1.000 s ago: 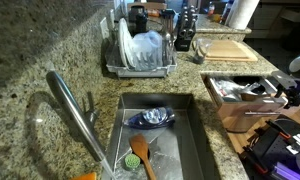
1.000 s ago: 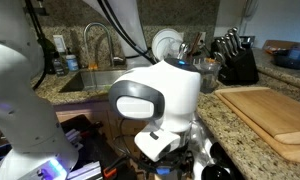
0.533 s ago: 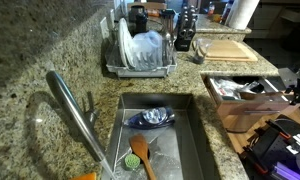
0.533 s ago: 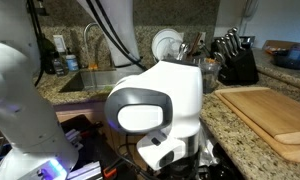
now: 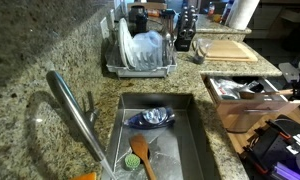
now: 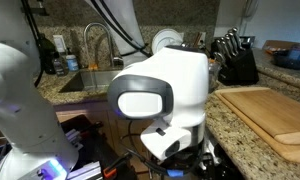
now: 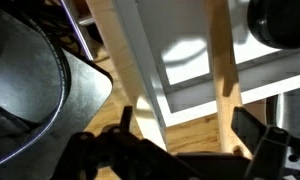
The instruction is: Open the tap, remove the wooden spoon from the open drawer, put it on the chopping board, and then close the drawer
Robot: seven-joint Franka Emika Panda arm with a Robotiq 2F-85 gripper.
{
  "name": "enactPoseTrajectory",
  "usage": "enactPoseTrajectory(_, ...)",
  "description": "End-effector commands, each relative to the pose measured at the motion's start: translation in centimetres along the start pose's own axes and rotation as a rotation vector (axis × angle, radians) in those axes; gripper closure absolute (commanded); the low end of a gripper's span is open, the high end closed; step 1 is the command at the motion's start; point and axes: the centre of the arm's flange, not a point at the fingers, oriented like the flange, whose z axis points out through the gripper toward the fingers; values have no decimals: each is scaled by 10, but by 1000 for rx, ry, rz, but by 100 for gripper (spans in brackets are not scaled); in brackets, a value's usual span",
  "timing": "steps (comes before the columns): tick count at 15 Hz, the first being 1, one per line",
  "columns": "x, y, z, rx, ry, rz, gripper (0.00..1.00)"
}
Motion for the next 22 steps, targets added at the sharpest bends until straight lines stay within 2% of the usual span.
enactPoseTrajectory(1,0,-3,-12,1,-21,-13,0)
enactPoseTrajectory(4,3,-6,-38,18,-66,-27,0)
enactPoseTrajectory(7,-1,-14,-7,45,-85,-26,0)
enactPoseTrajectory(9,-5,-19,6,113,-102,-26,0)
enactPoseTrajectory(10,-4,-9,-28,70,-89,-10,0)
enactPoseTrajectory(13,-7,-9,-19,94,-77,-17,0)
enactPoseTrajectory(18,-7,-14,12,71,-94,-38,0)
enactPoseTrajectory(19,-9,-15,13,76,-97,-34,0)
enactPoseTrajectory(20,-13,-6,-13,77,-88,-22,0)
enactPoseTrajectory(22,-16,-6,-10,73,-90,-25,0)
